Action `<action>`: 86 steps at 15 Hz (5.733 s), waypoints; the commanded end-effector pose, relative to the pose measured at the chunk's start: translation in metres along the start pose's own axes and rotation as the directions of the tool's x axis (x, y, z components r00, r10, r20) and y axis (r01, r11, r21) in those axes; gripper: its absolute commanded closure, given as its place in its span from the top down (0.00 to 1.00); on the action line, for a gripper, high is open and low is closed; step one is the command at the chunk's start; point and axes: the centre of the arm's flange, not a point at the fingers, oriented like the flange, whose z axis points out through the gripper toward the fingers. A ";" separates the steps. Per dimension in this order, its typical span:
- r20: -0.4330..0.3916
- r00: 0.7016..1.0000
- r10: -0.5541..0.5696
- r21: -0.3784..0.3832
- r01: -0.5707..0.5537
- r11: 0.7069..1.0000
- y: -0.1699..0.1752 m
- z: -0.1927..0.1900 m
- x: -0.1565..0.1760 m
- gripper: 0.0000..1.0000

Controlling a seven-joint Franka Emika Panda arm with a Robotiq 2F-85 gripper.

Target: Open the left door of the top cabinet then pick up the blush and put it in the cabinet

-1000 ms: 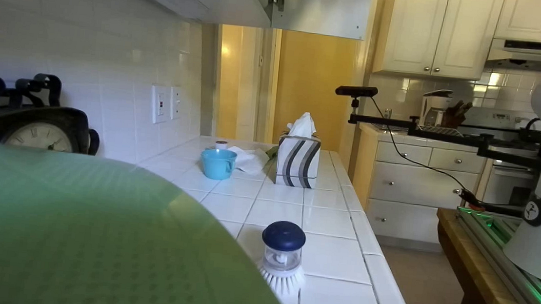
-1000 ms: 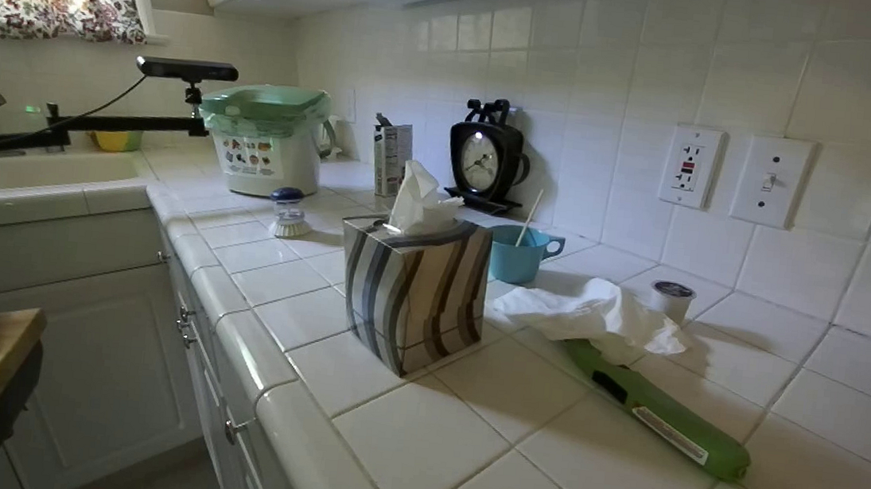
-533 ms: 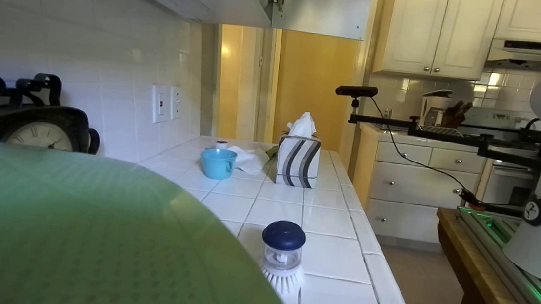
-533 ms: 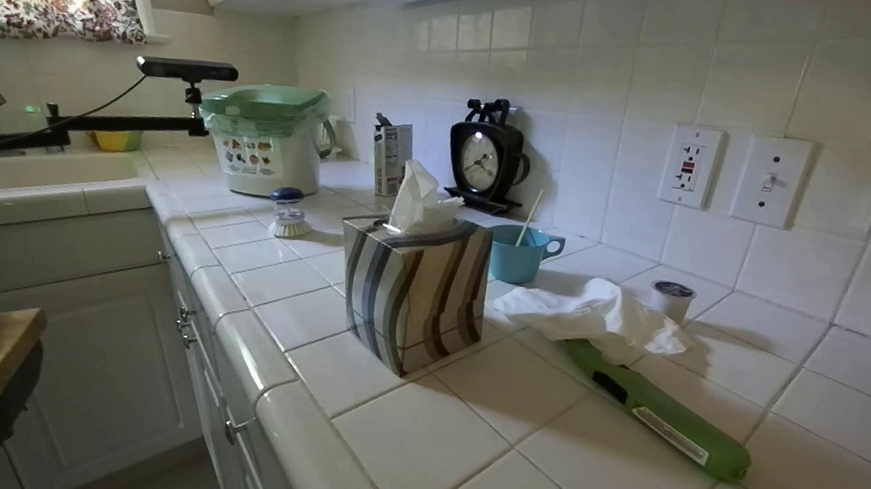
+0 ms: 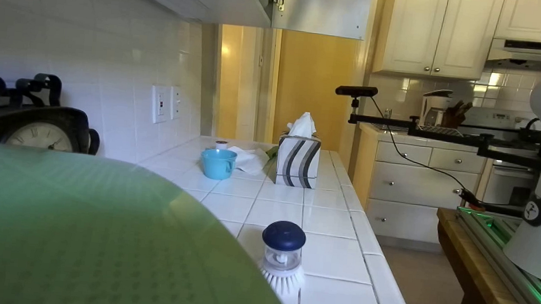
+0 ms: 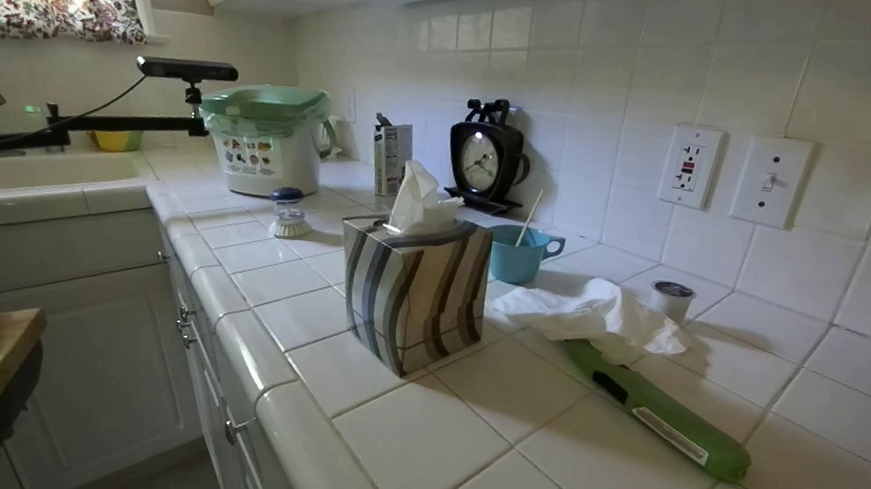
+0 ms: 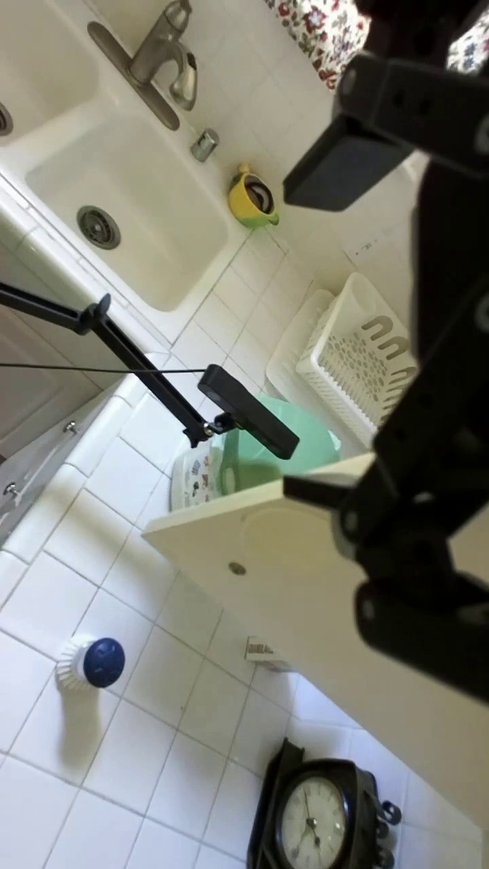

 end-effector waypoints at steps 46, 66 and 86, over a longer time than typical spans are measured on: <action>0.231 0.958 0.172 -0.236 -0.116 0.965 0.338 0.216 -0.030 1.00; 0.119 0.989 0.085 -0.152 -0.066 0.986 0.328 0.258 -0.011 1.00; 0.222 0.975 -0.003 0.123 -0.025 0.992 0.299 0.421 0.030 1.00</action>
